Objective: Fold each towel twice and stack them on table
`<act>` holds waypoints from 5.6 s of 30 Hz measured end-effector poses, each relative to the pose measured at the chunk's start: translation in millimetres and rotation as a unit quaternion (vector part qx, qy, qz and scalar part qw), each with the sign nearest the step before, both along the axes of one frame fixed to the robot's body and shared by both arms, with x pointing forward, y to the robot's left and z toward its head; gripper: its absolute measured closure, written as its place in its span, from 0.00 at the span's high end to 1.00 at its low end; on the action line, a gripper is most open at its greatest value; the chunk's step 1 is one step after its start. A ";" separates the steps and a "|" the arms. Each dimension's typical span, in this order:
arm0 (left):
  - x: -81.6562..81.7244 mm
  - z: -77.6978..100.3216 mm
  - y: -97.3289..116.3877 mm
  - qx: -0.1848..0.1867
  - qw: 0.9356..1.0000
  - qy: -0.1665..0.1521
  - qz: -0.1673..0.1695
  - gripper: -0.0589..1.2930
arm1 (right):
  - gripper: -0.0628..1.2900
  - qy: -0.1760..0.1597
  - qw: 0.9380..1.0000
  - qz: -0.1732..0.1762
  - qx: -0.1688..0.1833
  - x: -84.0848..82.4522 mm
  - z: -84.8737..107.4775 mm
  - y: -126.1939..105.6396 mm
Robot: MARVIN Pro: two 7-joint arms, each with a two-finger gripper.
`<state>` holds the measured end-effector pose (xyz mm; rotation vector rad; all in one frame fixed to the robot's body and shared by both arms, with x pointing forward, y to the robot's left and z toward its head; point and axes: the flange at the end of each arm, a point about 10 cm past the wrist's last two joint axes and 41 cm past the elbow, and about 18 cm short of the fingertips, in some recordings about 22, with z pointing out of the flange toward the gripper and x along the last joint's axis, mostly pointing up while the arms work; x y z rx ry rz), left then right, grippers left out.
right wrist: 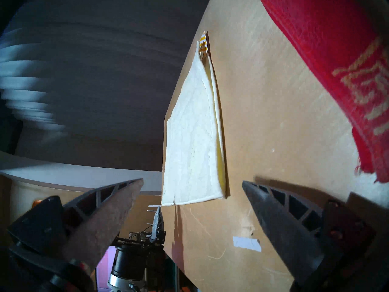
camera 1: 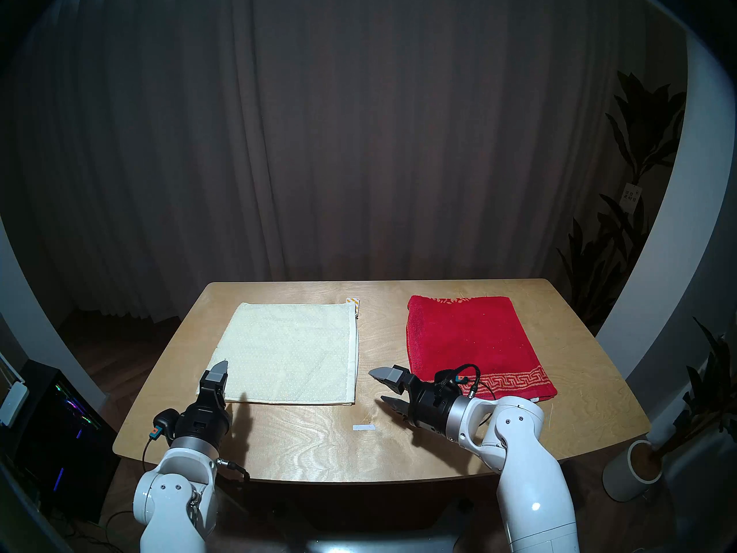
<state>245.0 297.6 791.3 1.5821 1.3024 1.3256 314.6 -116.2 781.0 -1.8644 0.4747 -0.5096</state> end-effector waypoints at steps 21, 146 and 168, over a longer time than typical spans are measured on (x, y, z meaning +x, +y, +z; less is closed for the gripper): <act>12.2 5.2 30.8 0.003 0.989 0.118 -0.090 0.93 | 0.95 0.079 0.995 0.024 -0.054 7.1 5.3 29.7; 59.3 -11.4 -38.9 -0.019 0.953 0.236 -0.191 0.02 | 0.02 0.185 0.976 0.008 -0.112 19.3 1.4 -31.0; 28.8 2.9 -17.5 0.002 0.953 0.277 -0.121 0.02 | 0.02 0.160 0.982 0.051 -0.092 20.1 21.3 -18.9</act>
